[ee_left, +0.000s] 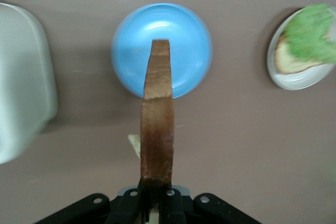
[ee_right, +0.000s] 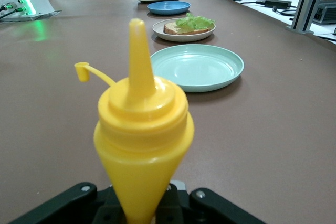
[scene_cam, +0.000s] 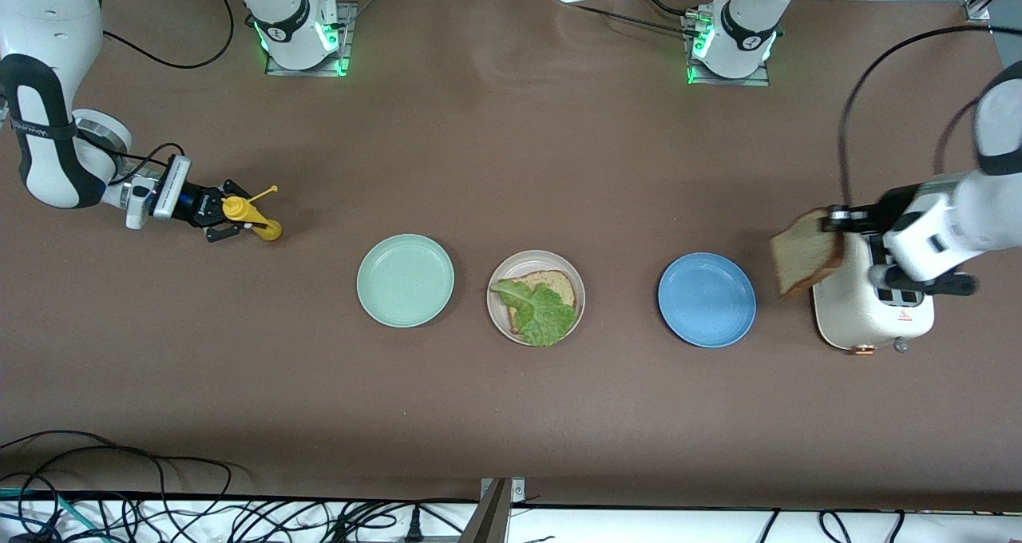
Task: Make sandwich on beige plate with both arms
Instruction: 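Carry the toast with the left gripper over the beige plate, then lower the toast onto the lettuce and open the left gripper while the right gripper withdraws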
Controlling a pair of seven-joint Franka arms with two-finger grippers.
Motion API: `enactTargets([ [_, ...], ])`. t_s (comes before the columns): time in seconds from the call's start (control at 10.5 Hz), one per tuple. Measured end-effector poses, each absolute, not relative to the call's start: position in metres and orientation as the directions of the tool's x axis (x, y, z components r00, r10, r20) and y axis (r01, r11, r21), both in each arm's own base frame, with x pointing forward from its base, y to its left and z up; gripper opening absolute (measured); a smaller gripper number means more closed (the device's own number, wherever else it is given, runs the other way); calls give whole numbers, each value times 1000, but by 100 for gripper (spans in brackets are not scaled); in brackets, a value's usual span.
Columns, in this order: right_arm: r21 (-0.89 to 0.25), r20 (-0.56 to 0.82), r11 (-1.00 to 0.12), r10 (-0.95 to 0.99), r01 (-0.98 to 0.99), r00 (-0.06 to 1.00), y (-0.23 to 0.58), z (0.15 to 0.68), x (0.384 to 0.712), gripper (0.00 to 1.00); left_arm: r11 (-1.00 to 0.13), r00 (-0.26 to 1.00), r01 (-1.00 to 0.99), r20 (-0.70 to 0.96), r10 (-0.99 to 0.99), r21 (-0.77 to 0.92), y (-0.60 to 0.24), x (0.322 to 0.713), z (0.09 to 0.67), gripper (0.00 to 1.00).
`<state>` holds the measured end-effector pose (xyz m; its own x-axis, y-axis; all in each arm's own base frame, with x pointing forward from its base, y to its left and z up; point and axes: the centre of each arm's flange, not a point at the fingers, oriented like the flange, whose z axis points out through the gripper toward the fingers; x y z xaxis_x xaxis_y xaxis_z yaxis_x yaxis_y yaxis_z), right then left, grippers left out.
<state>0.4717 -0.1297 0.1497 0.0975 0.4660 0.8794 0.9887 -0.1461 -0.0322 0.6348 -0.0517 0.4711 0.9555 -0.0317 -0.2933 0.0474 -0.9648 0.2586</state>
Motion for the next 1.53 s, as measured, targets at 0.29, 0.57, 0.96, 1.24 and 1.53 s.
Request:
enactTargets([
  [0.29,-34,881,-152,463,988,102,-130,148,471,29,-874,945,197,-323,49,445,-129,635,424,8],
  [0.57,-33,883,-155,458,987,102,-129,148,472,70,-807,947,250,-309,89,535,-245,629,400,8],
  [0.96,-34,884,-157,455,987,103,-130,148,471,91,-750,926,326,-353,131,576,-318,623,328,8],
  [1.24,-42,872,-173,475,984,120,-155,151,462,94,-744,939,311,-311,146,591,-340,640,308,8],
  [1.53,-56,852,-170,506,984,136,-179,155,450,97,-730,943,306,-301,143,612,-348,647,312,8],
])
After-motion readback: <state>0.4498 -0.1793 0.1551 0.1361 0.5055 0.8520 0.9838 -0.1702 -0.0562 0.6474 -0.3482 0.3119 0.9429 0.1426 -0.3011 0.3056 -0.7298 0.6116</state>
